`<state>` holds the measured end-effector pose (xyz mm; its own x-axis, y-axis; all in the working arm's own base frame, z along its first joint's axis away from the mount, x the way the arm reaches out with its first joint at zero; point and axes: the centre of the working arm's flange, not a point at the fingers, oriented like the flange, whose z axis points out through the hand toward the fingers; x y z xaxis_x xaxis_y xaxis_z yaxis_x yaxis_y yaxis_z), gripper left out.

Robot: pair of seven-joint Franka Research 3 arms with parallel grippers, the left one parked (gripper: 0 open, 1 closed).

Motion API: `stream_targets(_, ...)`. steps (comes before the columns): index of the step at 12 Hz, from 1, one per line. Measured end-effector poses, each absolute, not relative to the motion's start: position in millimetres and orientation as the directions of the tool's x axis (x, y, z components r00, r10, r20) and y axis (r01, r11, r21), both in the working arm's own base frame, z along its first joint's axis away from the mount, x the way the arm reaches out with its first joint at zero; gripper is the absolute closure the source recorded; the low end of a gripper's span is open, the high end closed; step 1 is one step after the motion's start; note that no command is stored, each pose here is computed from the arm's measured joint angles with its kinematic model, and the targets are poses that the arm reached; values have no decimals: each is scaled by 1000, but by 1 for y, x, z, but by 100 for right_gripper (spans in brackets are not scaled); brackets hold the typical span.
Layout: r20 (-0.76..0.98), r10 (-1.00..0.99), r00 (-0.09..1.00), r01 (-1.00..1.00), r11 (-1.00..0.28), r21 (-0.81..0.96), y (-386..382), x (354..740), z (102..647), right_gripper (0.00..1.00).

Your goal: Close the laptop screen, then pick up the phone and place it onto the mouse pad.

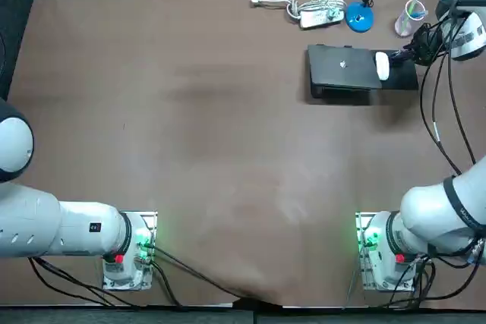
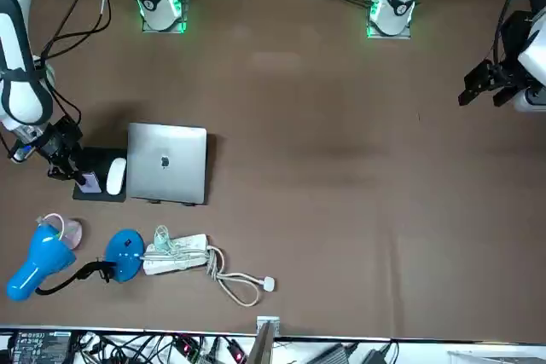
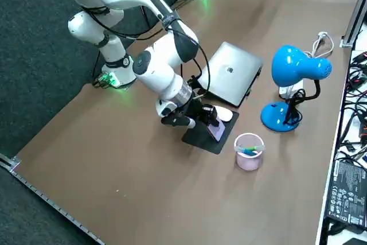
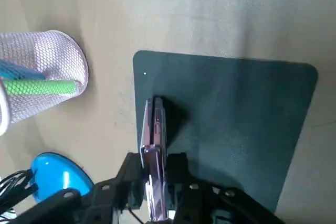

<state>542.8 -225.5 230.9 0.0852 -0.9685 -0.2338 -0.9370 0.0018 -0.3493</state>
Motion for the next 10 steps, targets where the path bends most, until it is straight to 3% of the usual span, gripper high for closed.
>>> stream_targets(5,-227,-967,115,-933,-26,-360,-226,542,228,78)
stream_targets(6,-224,-966,128,-932,-40,-361,-226,542,226,72)
stream_targets(7,-221,-965,140,-932,-52,-360,-226,541,224,62)
stream_targets(8,-220,-963,154,-932,-68,-356,-225,540,218,39)
stream_targets(10,-218,-962,162,-932,-77,-356,-225,540,217,15)
